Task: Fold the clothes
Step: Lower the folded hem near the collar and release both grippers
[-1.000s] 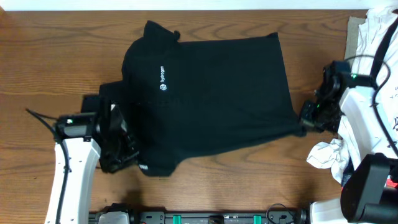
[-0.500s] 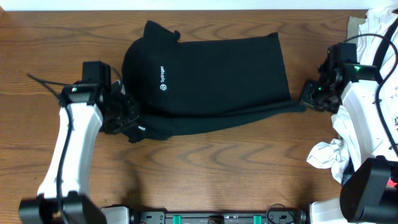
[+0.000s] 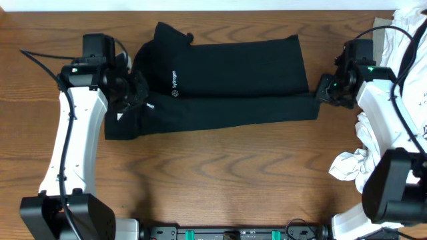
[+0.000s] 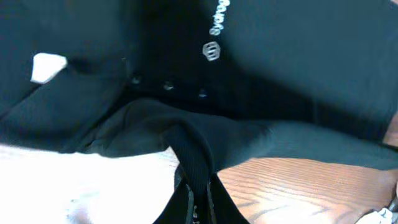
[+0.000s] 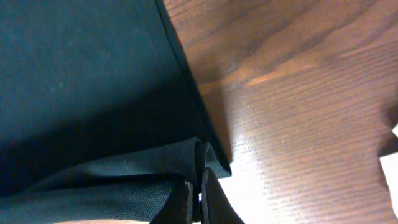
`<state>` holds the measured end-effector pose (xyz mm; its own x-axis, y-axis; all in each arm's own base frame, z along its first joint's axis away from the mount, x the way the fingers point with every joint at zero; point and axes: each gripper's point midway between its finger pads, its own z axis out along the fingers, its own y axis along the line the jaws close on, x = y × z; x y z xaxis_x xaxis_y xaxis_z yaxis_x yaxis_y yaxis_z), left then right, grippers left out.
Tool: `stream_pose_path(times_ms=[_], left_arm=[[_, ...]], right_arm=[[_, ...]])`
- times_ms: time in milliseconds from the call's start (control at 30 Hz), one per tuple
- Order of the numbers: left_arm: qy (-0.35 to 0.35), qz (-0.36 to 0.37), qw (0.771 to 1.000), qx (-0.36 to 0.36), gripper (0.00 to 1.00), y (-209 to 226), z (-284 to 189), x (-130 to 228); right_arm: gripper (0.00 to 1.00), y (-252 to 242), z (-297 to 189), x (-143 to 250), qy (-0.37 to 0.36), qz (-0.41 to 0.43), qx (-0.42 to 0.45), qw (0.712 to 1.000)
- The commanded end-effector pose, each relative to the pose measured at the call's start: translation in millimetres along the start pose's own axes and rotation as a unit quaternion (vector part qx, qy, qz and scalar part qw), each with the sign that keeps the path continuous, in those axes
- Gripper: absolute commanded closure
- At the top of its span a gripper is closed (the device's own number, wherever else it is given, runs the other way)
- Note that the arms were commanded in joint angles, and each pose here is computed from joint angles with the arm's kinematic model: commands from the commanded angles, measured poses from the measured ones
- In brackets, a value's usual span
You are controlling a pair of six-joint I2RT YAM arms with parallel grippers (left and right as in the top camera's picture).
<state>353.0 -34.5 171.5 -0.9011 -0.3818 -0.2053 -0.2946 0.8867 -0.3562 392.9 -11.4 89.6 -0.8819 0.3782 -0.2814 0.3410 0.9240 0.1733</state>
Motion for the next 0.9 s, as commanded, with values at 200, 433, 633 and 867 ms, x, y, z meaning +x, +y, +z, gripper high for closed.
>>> stream_pose_path(times_ms=[200, 433, 633, 867], left_arm=[[-0.012, 0.036, 0.998, -0.048, 0.94, 0.7, 26.1, -14.3], [0.011, 0.026, 0.995, -0.09, 0.94, 22.4, 65.9, -22.0], [0.003, -0.006, 0.993, -0.116, 0.94, 44.9, 73.8, -33.3], [-0.008, -0.02, 0.993, -0.117, 0.94, 53.8, 71.3, -40.9]], right_arm=[[0.99, 0.4, 48.8, -3.9, 0.017, -0.004, 0.015, 1.0], [0.99, 10.9, 61.8, -19.1, -0.012, -0.018, 0.0, 1.0], [0.99, 30.0, 61.3, -28.8, -0.039, -0.039, -0.02, 0.998], [0.99, 46.5, 60.1, -39.2, -0.071, -0.061, -0.028, 0.995]])
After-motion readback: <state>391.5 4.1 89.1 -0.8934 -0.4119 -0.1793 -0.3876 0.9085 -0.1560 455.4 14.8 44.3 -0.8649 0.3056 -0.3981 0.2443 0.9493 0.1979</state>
